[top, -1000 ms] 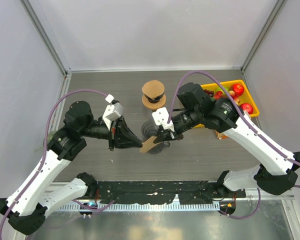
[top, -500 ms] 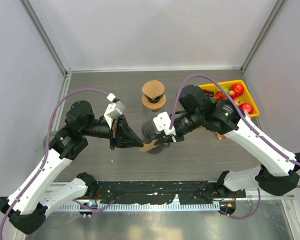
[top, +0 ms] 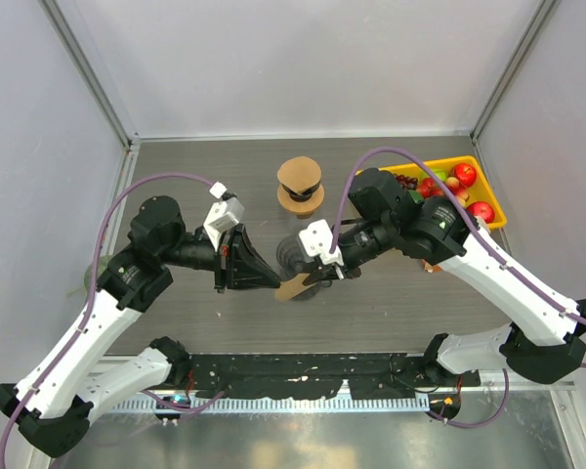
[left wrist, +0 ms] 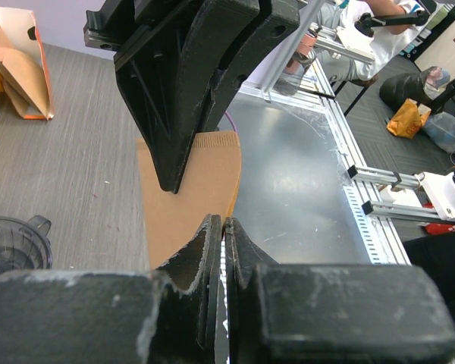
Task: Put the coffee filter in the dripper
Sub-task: Adjust the coffee filter.
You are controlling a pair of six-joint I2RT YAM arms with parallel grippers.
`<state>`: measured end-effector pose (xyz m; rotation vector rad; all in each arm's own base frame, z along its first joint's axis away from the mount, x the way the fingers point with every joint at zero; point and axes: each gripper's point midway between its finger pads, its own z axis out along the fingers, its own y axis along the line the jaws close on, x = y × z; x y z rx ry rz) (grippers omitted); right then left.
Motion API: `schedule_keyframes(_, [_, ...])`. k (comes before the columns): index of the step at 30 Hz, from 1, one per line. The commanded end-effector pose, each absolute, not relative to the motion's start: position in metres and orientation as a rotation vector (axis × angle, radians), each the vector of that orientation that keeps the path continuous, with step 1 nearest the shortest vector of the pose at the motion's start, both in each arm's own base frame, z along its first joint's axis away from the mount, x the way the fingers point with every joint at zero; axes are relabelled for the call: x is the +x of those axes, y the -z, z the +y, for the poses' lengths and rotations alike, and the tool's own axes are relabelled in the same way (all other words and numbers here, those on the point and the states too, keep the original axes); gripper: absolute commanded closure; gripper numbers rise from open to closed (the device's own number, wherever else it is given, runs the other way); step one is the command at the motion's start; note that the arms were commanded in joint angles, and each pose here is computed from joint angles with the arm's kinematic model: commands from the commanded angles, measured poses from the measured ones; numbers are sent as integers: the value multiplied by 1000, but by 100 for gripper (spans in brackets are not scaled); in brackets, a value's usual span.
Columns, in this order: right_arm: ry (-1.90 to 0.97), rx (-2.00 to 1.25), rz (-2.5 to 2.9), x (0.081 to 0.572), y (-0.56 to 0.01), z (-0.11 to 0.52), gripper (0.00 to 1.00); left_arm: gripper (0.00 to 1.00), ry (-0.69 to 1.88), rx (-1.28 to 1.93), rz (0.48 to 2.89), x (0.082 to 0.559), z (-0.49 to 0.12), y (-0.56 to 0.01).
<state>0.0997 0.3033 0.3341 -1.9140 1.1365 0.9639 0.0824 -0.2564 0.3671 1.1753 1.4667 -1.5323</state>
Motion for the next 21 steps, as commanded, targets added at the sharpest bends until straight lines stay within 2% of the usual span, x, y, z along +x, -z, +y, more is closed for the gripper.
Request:
schedule_keyframes(1, [-953, -1872, 1098, 99, -348, 305, 95, 93, 1527, 1205, 1402, 79, -256, -379])
schedule_keyframes(5, [-956, -1870, 1079, 99, -351, 306, 95, 100, 1541, 1199, 1418, 79, -256, -378])
schedule_keyframes(21, [-950, -1873, 1036, 98, -359, 309, 95, 100, 1509, 1139, 1466, 89, -259, -373])
